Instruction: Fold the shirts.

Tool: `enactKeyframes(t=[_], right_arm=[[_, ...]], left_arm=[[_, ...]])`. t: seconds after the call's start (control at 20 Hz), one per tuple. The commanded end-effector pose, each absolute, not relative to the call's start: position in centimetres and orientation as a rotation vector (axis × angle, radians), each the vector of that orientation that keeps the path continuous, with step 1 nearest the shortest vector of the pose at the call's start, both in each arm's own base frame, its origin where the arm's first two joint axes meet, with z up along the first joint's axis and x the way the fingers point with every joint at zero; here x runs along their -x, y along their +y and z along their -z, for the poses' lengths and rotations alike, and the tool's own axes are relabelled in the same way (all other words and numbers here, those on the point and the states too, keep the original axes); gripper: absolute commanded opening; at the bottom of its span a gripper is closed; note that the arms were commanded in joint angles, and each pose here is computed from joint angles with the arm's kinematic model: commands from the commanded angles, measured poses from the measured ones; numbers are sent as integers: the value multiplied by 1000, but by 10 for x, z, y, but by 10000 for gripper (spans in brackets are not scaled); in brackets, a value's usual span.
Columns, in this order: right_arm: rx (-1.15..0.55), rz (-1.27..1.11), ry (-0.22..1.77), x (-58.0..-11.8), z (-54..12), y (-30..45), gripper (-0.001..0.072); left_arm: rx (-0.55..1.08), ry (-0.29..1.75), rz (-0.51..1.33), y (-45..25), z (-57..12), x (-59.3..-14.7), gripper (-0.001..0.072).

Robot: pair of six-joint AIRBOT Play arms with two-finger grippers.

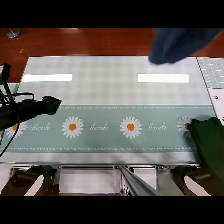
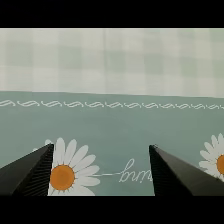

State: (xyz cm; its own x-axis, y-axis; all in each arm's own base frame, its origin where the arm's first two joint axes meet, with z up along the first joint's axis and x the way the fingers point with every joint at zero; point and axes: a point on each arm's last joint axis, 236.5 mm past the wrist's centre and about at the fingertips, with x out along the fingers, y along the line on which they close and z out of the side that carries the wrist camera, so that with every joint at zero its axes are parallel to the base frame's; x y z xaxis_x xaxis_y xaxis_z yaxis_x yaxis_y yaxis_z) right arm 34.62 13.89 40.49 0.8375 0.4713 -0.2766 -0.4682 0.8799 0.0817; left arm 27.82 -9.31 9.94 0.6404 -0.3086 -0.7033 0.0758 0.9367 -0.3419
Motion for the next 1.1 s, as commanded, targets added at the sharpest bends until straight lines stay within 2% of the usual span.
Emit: enactKeyframes(t=[0.0, 0.15, 0.3, 0.4, 0.5, 0.55, 0.6, 0.65, 0.75, 0.85, 0.95, 1.05], right_arm=[[90, -627, 684, -315, -294, 190, 29], [77, -712, 947, -291, -178, 253, 29], [43, -740, 1117, -268, -75, 316, 30], [37, -736, 1221, -261, -22, 347, 30], [-40, -733, 1317, -256, 19, 372, 34], [-110, -731, 1362, -253, 30, 382, 183], [-178, -747, 1385, -253, 34, 392, 543], [-207, -795, 1380, -255, 26, 399, 632], [-234, -841, 1339, -283, -15, 382, 632], [-238, -750, 1240, -335, -63, 317, 632], [-245, -498, 1137, -380, -96, 207, 631], [-245, -214, 1122, -385, -100, 92, 631]], left_arm=[[306, 852, 232, -96, -99, -277, 702], [306, 852, 232, -96, -99, -277, 702], [308, 852, 234, -97, -99, -276, 702], [308, 852, 234, -97, -99, -276, 702], [308, 853, 234, -97, -99, -276, 702], [308, 853, 234, -97, -99, -276, 703], [308, 852, 234, -97, -99, -277, 702], [308, 852, 234, -97, -99, -277, 702], [308, 853, 234, -97, -99, -276, 702], [307, 865, 234, -97, -97, -274, 702], [296, 926, 235, -97, -88, -263, 703], [266, 1043, 239, -96, -66, -245, 703]])
